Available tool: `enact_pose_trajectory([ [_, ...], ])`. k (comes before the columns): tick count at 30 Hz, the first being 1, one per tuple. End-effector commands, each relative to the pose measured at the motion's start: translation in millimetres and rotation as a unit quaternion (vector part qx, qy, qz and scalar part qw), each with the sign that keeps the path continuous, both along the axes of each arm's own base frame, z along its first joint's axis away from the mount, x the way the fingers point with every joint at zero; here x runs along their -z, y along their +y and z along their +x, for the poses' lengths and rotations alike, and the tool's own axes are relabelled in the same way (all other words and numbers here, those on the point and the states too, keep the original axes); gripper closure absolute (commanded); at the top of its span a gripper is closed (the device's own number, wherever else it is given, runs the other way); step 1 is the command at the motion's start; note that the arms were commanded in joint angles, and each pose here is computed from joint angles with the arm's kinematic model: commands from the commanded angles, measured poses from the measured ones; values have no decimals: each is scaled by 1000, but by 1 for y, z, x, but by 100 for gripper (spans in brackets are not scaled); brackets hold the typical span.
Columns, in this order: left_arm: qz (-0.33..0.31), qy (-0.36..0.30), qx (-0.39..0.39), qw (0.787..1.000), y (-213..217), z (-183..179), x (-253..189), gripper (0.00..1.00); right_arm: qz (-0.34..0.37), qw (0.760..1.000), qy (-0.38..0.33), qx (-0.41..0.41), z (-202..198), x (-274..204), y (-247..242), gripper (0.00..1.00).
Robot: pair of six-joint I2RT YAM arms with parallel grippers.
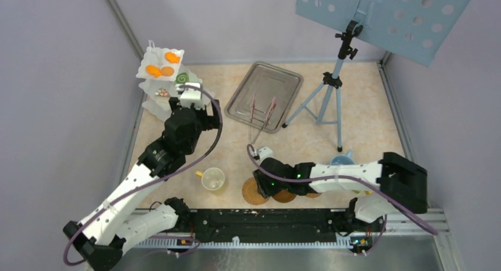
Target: Serve the afternoon tea
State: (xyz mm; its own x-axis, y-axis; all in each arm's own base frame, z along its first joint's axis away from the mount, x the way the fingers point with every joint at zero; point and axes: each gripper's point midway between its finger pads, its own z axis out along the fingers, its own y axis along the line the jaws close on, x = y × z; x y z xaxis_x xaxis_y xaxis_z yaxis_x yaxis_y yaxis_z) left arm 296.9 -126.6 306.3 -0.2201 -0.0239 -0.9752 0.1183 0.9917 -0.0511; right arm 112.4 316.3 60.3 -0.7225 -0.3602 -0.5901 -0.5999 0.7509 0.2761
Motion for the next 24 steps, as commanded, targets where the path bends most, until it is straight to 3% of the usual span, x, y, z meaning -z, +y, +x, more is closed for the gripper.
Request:
enact_pose_trajectory([
  [1,17,-29,-24,999,26,-16,-2,1,1,999,-39,23,13,3,44,67],
  [5,6,-62,-24,998,35,-25,-14,1,-53,996,-60,50,14,25,41,71],
  [12,-10,-85,-24,996,42,-34,-16,1,-69,988,-91,104,33,44,38,71],
  [24,-20,-87,-29,996,47,-40,-13,1,-16,978,-138,153,162,46,97,69],
])
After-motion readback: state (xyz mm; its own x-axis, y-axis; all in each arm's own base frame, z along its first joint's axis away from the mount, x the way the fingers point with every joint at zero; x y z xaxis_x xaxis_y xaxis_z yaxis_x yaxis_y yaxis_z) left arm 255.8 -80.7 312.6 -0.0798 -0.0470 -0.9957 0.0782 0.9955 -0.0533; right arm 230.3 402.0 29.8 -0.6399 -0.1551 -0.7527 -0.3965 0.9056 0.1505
